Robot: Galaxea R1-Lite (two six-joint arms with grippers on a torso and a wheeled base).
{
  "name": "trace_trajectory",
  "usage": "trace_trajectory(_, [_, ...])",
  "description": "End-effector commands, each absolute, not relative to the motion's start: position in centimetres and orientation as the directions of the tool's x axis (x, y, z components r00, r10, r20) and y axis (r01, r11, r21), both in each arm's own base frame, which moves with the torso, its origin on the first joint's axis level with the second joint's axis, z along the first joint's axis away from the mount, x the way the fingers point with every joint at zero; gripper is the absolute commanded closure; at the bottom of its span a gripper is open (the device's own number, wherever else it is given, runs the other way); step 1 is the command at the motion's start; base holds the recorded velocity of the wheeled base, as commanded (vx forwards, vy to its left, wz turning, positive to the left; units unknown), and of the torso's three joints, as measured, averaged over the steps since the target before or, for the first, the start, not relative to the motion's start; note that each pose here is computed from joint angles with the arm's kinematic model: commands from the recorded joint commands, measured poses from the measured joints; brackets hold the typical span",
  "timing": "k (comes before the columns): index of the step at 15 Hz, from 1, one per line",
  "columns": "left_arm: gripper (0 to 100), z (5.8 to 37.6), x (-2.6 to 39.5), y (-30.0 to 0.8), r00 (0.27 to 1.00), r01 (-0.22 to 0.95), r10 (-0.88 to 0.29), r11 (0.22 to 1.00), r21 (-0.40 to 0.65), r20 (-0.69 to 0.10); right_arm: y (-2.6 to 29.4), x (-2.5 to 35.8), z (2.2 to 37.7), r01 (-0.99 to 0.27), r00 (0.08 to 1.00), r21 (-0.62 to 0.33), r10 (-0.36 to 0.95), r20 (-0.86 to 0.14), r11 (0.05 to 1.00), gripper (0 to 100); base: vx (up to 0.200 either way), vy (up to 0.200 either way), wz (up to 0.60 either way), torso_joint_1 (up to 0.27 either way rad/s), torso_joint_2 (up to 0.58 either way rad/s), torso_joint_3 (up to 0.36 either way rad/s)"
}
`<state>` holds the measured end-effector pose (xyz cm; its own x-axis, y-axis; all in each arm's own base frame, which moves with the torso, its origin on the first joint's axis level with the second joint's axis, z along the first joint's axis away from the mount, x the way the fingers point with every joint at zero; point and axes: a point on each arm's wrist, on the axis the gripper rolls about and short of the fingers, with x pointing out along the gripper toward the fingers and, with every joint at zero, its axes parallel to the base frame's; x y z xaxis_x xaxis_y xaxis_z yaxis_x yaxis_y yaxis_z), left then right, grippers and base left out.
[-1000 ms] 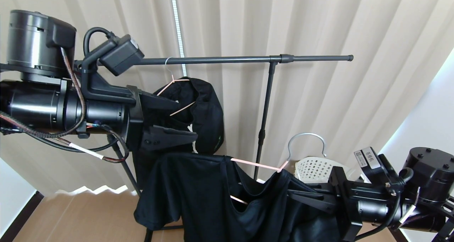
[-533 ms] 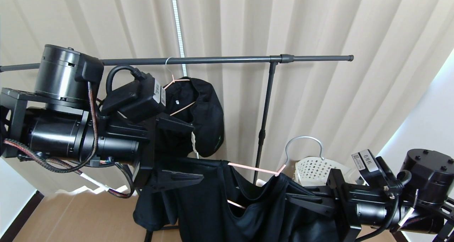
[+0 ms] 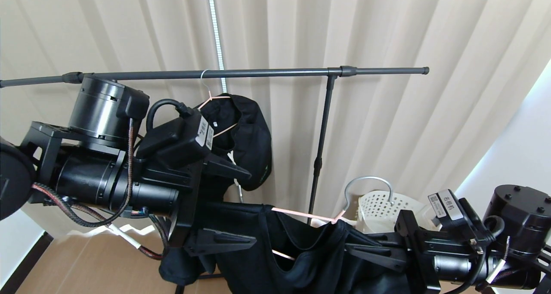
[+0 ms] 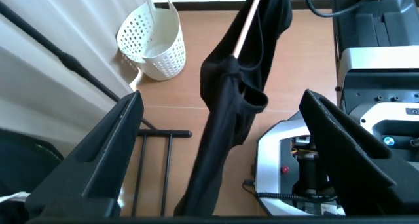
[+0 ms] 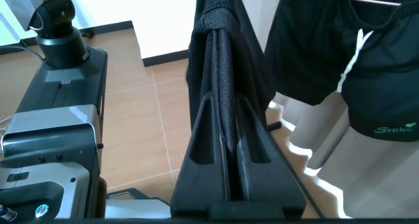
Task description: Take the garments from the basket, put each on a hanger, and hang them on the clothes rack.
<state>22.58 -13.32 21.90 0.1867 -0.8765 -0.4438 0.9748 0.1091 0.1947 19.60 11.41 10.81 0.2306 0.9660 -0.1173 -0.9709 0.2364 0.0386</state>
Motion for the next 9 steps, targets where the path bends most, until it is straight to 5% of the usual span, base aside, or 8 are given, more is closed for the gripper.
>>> trace_trajectory(1, [0,21.2,23.1,-13.8,0.171,0.98,-0.873,0.1,0.174,-0.458,11.5,19.4,10.9,-0.974,0.22,0.034,0.969,-0.114,0.226,100,0.0,0.0,0.0,0.0,0.0,0.0])
trace_trajectory(9, [0,20.0,23.2,-14.3,0.143,0.987,-0.865,0.086,0.139,-0.48,11.4,18.8,11.9,-0.977,0.214,0.009,0.973,-0.087,0.215,100,0.0,0.0,0.0,0.0,0.0,0.0])
